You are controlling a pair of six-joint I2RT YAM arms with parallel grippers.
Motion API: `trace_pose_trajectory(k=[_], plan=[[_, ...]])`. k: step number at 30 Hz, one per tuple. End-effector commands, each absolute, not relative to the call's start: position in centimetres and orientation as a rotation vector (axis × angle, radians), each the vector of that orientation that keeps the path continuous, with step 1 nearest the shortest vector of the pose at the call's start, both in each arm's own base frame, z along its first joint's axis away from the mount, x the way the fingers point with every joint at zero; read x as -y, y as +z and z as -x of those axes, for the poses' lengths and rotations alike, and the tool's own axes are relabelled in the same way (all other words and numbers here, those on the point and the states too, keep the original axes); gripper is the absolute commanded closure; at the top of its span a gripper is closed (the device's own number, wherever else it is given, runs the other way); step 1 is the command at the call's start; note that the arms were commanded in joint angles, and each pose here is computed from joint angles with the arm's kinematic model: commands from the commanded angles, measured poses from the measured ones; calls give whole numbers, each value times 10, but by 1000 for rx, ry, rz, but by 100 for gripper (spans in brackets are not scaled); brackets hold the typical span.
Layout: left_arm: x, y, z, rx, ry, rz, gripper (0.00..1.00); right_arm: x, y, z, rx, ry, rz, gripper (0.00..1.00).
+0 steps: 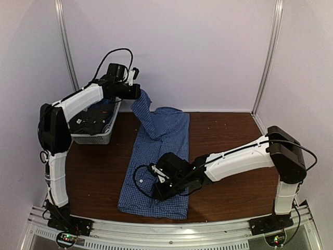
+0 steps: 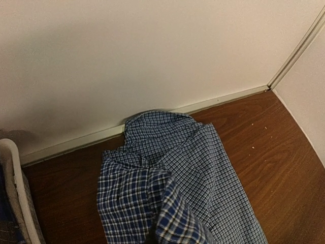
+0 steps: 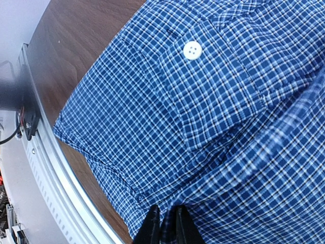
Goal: Fold and stack the long sleeve shirts
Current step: Fold the 1/3-folded shirt at the center of the board.
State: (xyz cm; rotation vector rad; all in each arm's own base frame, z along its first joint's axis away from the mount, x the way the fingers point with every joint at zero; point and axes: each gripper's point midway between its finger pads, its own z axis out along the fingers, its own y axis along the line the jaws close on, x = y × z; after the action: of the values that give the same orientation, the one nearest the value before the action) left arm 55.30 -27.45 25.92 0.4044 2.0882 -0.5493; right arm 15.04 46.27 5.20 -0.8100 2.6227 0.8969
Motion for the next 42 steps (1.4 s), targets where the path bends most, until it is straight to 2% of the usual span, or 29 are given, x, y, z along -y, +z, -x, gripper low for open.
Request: trace_pose_trajectory(k=[1,5,7,9,13,18,28,32,33,35,38,42], plan=[[273,257,-545,-2087,-542,-415,96,-478,83,-154,-2535,998,813,80],[271,240,-532,-2131,-566,-416,96,-467,112,-177,-2476,990,756,56],[272,235,-525,-2146,-590,-418,96,-451,126,-196,-2448,952,698,49],[273,230,-517,-2160,-610,-422,96,-432,133,-218,-2433,920,628,47],[279,224,-501,-2168,-643,-436,96,-396,141,-261,-2409,899,474,48],[300,219,-475,-2180,-715,-496,96,-367,143,-308,-2380,881,330,59],[364,178,-399,-2271,-811,-739,94,-315,130,-361,-2369,851,126,71],[382,156,-374,-2317,-849,-809,84,-306,126,-367,-2370,836,98,72],[384,152,-370,-2327,-855,-818,79,-305,124,-367,-2373,831,97,72],[385,148,-365,-2344,-873,-815,61,-303,122,-366,-2378,824,100,72],[387,153,-358,-2337,-930,-798,45,-302,118,-364,-2389,813,107,72],[390,167,-346,-2293,-1044,-784,36,-300,115,-360,-2397,808,116,71]])
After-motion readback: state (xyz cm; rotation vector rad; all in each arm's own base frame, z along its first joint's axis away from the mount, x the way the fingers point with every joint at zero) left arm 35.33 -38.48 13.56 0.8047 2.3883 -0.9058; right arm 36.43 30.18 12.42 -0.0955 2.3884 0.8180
